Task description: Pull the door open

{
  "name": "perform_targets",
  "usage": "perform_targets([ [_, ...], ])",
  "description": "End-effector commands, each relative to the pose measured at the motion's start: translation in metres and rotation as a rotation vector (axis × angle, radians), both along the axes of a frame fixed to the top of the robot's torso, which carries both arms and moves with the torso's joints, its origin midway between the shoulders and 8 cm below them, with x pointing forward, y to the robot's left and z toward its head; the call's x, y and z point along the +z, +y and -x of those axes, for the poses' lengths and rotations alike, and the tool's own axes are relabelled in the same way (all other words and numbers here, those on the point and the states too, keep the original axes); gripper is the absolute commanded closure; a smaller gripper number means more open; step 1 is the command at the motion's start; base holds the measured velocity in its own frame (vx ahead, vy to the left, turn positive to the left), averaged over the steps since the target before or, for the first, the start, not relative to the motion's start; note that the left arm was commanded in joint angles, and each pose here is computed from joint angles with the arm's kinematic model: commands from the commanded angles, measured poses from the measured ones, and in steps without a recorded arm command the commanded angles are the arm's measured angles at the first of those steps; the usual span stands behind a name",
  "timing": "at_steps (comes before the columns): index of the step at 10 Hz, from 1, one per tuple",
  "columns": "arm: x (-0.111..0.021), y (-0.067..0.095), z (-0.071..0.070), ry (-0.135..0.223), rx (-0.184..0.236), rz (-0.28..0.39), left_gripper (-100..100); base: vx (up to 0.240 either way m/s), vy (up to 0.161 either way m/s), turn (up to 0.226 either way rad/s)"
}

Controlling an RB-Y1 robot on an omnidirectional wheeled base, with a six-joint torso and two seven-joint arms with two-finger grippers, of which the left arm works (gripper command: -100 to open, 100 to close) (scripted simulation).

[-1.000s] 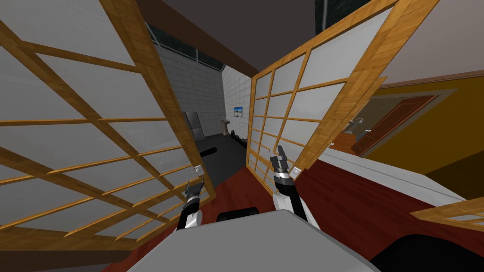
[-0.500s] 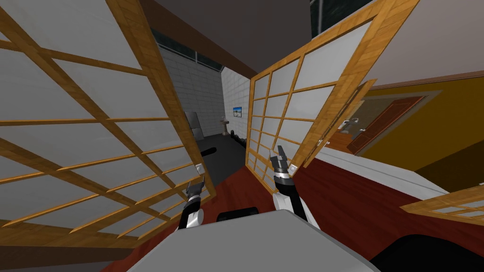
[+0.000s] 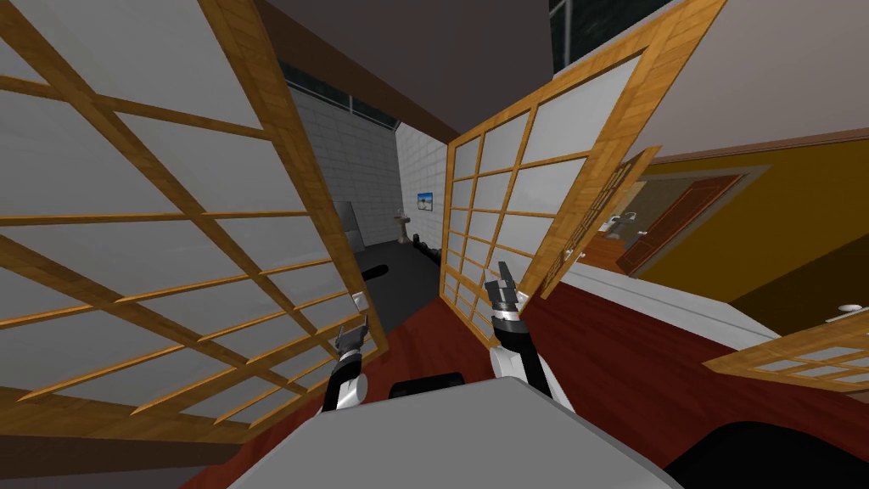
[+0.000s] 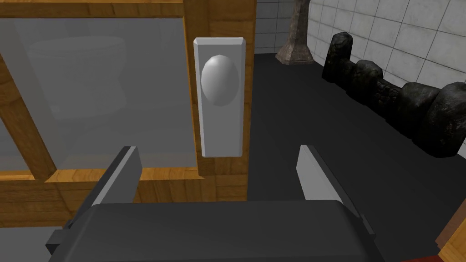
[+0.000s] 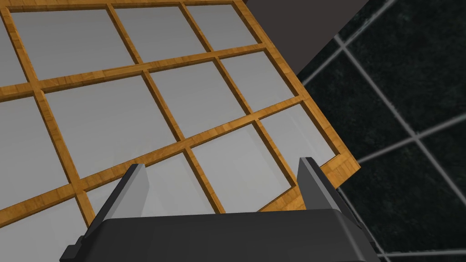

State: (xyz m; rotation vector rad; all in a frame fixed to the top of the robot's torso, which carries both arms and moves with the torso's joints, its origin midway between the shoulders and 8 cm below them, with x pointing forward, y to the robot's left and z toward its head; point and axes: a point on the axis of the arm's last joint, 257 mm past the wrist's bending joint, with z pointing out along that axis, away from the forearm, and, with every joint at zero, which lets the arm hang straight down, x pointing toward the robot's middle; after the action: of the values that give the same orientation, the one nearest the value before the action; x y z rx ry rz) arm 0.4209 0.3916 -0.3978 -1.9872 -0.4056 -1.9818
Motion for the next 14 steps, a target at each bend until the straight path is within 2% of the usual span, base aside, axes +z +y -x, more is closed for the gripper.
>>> perform_targets([
  [1, -0.001, 0.019, 0.01, 0.001, 0.014, 0.001, -100, 0.128, 0.003, -0.09],
  [5, -0.002, 0.051, 0.026, 0.0, 0.038, 0.001, -100, 0.194, 0.014, -0.069],
  [7, -0.002, 0.062, 0.032, -0.001, 0.046, 0.001, -100, 0.132, -0.001, -0.045],
  [9, -0.001, 0.083, 0.043, -0.002, 0.061, 0.0, -100, 0.147, 0.026, -0.072],
  [10, -0.002, 0.077, 0.038, -0.001, 0.057, -0.001, -100, 0.082, 0.026, -0.018],
  [11, -0.002, 0.077, 0.038, -0.001, 0.057, -0.001, 100, -0.017, -0.004, 0.016],
  [14, -0.002, 0.077, 0.038, -0.001, 0.057, -0.001, 100, -0.022, -0.004, -0.001],
])
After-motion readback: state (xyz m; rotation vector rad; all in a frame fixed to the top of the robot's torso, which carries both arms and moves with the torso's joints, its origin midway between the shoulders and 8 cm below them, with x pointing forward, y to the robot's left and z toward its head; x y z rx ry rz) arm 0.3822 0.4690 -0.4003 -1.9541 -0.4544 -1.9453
